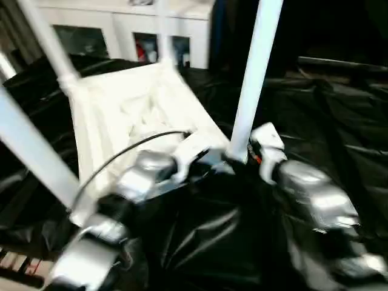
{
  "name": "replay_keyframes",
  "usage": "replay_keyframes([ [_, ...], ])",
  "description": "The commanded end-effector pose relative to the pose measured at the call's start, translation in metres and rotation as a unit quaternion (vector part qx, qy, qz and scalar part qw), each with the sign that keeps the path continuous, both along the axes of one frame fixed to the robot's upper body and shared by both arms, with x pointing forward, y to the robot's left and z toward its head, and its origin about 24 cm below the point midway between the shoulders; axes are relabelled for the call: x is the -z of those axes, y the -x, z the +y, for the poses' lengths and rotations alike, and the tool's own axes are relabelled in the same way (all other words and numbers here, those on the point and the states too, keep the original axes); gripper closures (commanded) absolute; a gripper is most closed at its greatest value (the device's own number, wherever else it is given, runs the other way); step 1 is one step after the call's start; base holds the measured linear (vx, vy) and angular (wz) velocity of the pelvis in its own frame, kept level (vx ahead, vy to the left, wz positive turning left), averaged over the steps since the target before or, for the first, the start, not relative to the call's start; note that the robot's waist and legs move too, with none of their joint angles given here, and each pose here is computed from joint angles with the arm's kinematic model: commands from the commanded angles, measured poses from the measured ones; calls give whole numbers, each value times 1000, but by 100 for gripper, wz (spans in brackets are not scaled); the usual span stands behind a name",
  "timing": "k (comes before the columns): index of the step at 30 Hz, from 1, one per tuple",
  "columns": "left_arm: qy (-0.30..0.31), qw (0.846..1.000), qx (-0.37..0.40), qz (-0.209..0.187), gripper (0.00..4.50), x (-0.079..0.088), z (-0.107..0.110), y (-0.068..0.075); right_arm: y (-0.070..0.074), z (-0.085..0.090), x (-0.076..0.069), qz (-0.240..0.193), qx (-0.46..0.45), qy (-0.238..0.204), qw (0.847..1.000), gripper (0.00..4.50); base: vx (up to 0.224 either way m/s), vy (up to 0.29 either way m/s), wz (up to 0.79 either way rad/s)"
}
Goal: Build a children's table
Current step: Rotate leg to tighten
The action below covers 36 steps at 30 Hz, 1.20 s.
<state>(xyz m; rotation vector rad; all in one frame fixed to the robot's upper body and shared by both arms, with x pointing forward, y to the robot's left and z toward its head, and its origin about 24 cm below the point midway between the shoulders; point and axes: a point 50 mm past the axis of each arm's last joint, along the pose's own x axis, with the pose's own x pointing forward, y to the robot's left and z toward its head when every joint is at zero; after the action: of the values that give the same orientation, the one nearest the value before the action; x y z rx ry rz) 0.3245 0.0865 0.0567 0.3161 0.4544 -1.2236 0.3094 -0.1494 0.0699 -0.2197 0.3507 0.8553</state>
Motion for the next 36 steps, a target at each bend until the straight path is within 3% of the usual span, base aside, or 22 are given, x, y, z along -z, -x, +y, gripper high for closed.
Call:
replay_keyframes([
  [1,60,994,89,-3,450,-12,-16,12,10,7,3,27,-61,-2,998,67,0,0,0],
  [9,42,993,110,2,450,-9,-4,16,15,2,6,42,-94,23,994,91,0,0,0],
  [17,45,993,109,10,450,-9,-3,18,18,11,7,49,-99,-11,994,165,0,0,0],
  [21,52,995,84,9,450,-8,-8,15,19,16,16,51,-65,-24,996,174,0,0,0],
  [22,53,995,79,10,450,-8,-9,14,18,17,17,51,-55,-26,997,174,0,0,0],
  [23,56,998,13,7,450,-9,-18,2,5,20,26,41,42,-28,998,175,0,0,0],
  [24,56,998,-9,6,450,-9,-22,-2,1,21,29,43,73,-30,996,175,0,0,0],
  [27,50,998,-46,2,450,-9,-27,-9,-4,25,32,46,112,-39,992,176,0,0,0],
  [28,46,994,-101,2,450,-10,-38,-18,-12,37,37,50,171,-46,983,176,0,0,0],
  [30,45,991,-126,3,450,-11,-46,-22,-16,47,40,60,213,-51,974,176,0,0,0],
  [32,46,991,-127,-2,450,-12,-53,-22,-17,61,36,55,203,-63,975,176,0,0,0],
  [33,47,991,-123,-7,450,-13,-56,-22,-17,66,35,53,201,-69,976,120,0,0,0],
  [36,58,993,-99,-14,450,-16,-62,-20,-17,77,29,48,178,-88,979,100,0,0,0],
])
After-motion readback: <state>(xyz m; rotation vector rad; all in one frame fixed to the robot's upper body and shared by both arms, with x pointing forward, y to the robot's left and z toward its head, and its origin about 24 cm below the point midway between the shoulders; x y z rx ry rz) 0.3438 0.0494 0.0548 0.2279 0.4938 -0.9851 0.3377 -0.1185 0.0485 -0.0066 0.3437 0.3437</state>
